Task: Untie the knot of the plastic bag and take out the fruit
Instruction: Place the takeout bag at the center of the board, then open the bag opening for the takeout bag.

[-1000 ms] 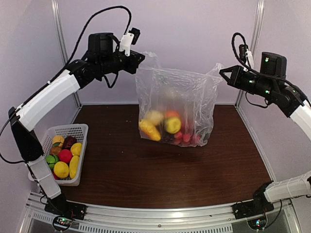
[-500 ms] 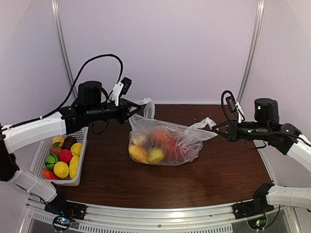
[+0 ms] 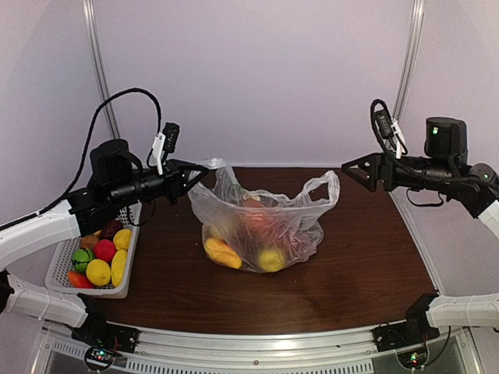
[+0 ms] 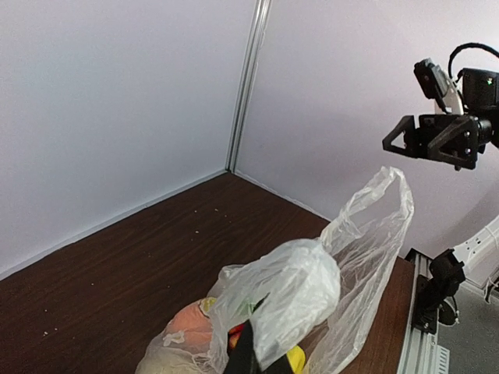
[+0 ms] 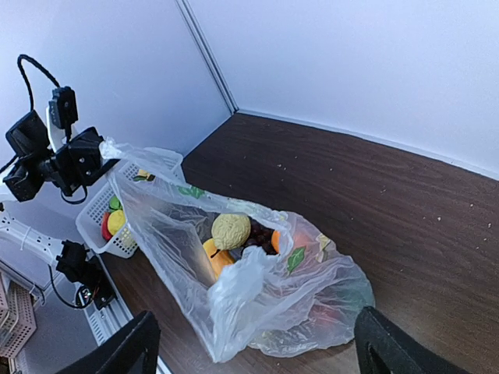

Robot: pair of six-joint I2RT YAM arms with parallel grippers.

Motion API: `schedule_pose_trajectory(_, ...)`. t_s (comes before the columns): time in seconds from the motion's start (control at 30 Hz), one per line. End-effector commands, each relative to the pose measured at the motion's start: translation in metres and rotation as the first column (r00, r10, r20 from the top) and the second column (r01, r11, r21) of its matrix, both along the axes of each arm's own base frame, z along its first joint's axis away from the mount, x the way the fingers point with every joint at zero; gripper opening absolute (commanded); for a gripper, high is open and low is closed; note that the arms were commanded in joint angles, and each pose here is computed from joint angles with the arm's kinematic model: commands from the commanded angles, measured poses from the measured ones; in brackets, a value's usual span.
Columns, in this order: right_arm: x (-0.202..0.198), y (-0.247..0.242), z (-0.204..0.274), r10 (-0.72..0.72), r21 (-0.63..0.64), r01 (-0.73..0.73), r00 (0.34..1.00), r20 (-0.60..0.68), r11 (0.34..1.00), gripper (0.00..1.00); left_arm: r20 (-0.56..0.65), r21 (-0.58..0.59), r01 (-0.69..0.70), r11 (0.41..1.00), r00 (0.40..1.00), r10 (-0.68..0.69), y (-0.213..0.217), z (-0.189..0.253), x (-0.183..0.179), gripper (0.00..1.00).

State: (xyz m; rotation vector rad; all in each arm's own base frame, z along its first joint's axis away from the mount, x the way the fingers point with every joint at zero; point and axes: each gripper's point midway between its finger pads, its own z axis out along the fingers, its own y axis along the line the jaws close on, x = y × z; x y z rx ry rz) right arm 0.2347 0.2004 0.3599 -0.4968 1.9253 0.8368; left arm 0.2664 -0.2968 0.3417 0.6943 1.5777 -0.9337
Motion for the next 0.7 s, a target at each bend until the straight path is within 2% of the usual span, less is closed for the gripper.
schedule_pose_trajectory(0.0,0.026,0.0,0.008,-0.047,-0.124,0.052,0.998,0.047,0.991,0.9,-0.011,-0.038,0.017,0.999,1.0,-0.018,0.003,0.001,-0.008,0.0)
schedule_pose_trajectory(0.17,0.05,0.028,0.021,0.009,-0.242,0.013,0.996,0.092,0.97,0.94,-0.028,-0.032,0.059,0.998,0.998,-0.06,0.003,-0.008,-0.02,0.0)
schedule_pose_trajectory(0.33,0.066,0.068,0.01,0.112,-0.371,-0.073,0.99,0.086,0.926,0.96,-0.041,-0.02,0.079,0.997,0.996,-0.08,0.006,-0.014,-0.029,0.0)
schedule_pose_trajectory(0.47,0.064,0.11,-0.015,0.232,-0.466,-0.192,0.972,0.03,0.864,0.96,-0.07,-0.002,0.108,0.994,0.992,-0.108,0.005,-0.024,-0.036,0.0)
schedule_pose_trajectory(0.67,0.064,0.155,-0.064,0.338,-0.582,-0.316,0.938,-0.075,0.749,0.95,-0.086,0.008,0.124,0.992,0.989,-0.123,0.007,-0.032,-0.043,0.0)
